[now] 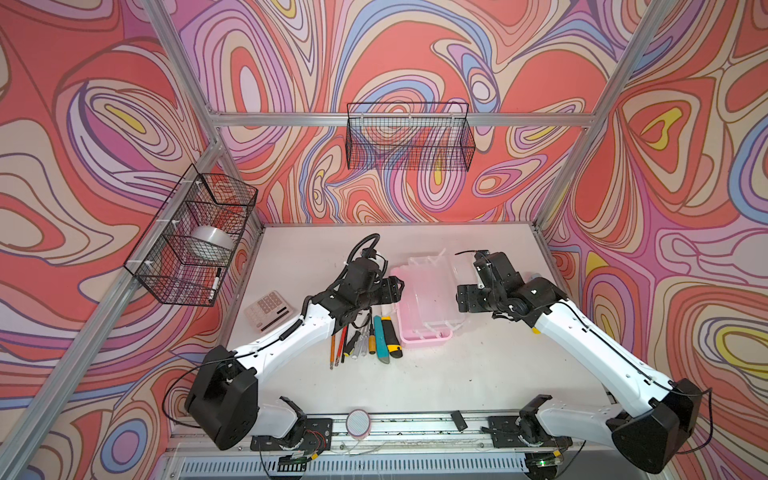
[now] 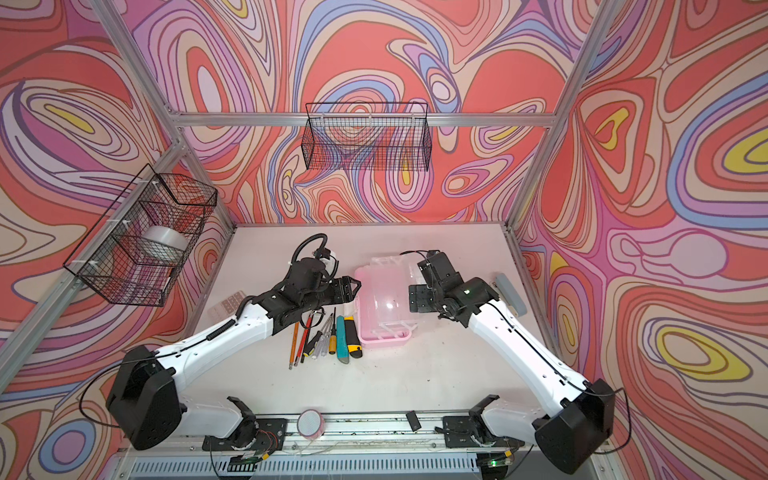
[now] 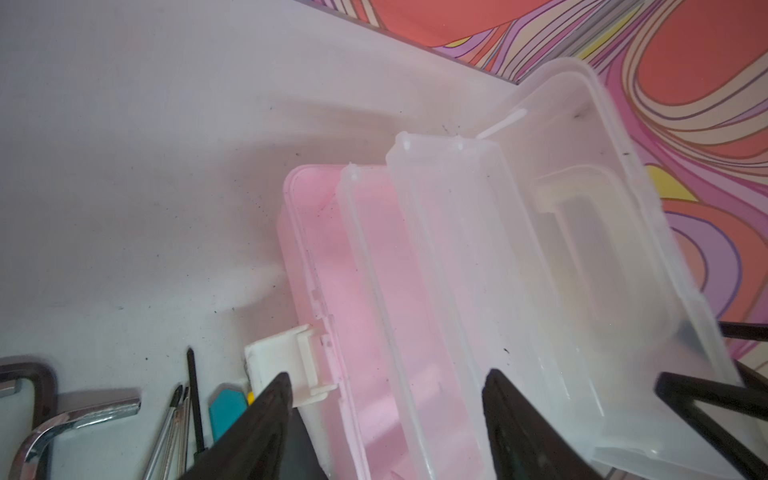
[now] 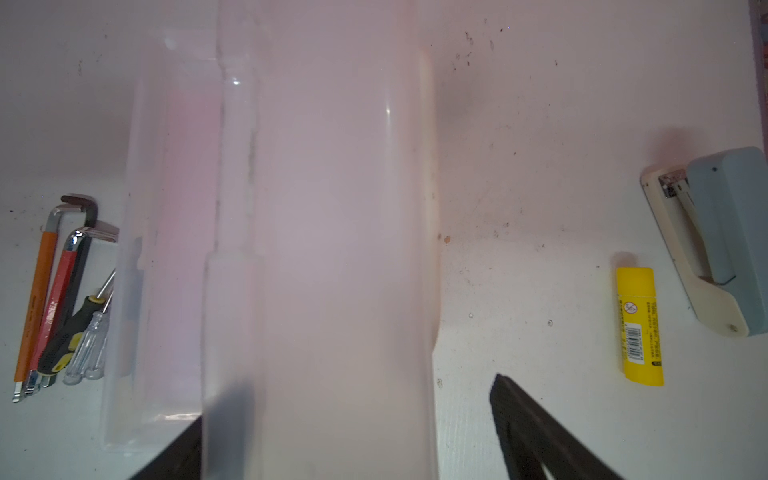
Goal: Pack the tool kit
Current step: 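Lay the lid flat open and withdraw the right gripper while left hovers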
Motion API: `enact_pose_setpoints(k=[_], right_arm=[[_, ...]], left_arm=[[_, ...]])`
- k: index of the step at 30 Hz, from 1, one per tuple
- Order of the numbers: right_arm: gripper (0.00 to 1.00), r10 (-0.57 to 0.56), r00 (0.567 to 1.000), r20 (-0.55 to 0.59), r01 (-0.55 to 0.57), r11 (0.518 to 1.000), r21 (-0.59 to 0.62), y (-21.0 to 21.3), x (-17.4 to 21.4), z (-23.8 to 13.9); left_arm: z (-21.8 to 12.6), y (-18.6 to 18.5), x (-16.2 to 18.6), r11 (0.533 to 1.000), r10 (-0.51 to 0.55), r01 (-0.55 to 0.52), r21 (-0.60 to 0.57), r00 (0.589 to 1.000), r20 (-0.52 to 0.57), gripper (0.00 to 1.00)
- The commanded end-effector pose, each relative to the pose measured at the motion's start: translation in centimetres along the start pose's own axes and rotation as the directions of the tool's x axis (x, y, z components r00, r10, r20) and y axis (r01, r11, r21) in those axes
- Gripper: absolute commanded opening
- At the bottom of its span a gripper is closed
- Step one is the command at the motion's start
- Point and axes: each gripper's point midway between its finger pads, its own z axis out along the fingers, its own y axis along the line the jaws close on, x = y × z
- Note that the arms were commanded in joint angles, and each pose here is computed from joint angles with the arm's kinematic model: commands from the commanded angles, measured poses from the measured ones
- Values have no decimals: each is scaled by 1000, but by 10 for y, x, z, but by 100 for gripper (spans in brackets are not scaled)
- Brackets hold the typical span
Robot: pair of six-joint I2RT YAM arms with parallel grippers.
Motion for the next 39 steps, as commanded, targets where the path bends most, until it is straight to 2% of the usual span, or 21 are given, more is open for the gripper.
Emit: enact_pose_setpoints(k=[1, 5, 12, 19, 23, 25, 33, 39], right_arm=[[92, 18, 1000, 2, -18, 1000, -15, 4, 0, 6], [91, 26, 1000, 5, -26, 999, -26, 7, -1, 8], [91, 25, 1000, -5, -25, 1000, -16, 6, 1, 13], [91, 86, 995, -50, -83, 995, 56, -24, 14, 26], [92, 186, 980, -65, -166, 957, 239, -79, 23, 30], [92, 235, 970, -56, -210, 935, 286, -101, 28, 30], [92, 247, 968, -40, -222, 921, 320, -116, 25, 33], [92, 226, 974, 25, -223, 931, 289, -112, -1, 19]], left_arm=[[21, 28, 17, 994, 14, -21, -110, 998, -65, 66], [39, 39, 20, 993, -18, 8, -115, 996, -84, 61], [64, 35, 22, 997, -24, 16, -71, 993, -115, 61], [85, 35, 25, 998, -37, 28, -63, 989, -140, 62], [89, 33, 23, 998, -50, 43, -49, 990, -136, 62], [90, 33, 22, 998, -47, 41, -46, 990, -134, 62], [95, 28, 20, 999, -41, 37, -28, 987, -154, 63], [90, 21, 10, 1000, -24, 22, -19, 991, -130, 64]])
